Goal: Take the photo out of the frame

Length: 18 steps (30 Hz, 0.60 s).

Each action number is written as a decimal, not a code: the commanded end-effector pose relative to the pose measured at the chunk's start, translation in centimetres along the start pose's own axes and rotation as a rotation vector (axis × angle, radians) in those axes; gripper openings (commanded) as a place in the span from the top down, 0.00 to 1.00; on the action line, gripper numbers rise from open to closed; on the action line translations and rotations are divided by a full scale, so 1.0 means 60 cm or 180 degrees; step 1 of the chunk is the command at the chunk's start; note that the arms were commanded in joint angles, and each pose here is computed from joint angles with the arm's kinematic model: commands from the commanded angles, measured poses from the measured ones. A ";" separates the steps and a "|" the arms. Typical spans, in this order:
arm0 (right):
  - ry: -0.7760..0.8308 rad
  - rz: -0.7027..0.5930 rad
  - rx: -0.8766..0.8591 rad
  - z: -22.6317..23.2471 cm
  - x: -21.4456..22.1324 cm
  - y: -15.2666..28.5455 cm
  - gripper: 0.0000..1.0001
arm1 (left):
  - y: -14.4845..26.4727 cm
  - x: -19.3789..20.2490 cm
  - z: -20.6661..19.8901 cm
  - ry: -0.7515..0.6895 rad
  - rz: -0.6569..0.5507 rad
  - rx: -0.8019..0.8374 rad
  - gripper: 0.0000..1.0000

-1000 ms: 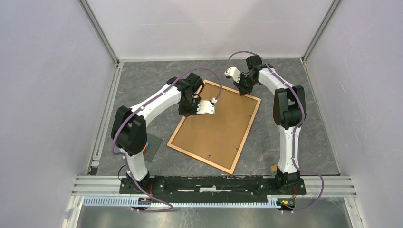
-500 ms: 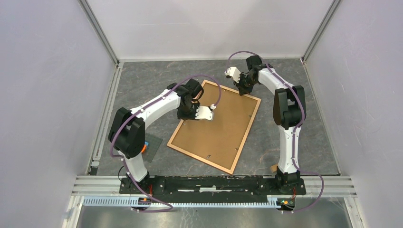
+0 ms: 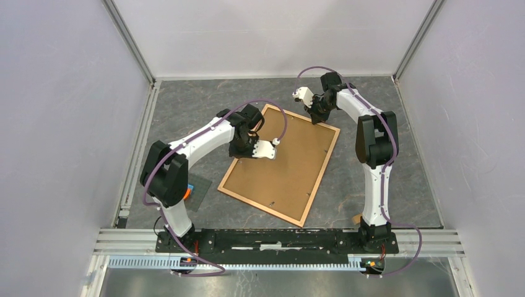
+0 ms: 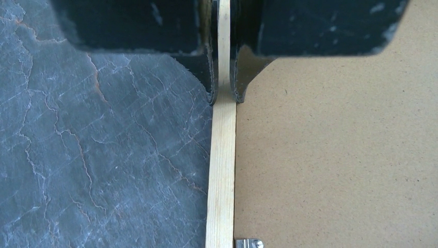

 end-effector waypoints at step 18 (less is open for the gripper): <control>-0.0177 0.0197 0.0094 -0.008 0.040 -0.052 1.00 | 0.004 -0.040 -0.084 0.0016 -0.0390 0.0643 0.98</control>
Point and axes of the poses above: each gripper's point midway between its finger pads, its own y axis back along the fingers, its own z axis along the line the jaws close on, x = y × z, the point moved 4 cm from there along y, back along the fingers, and after that the axes turned 12 degrees about -y, right-handed, at the moved point
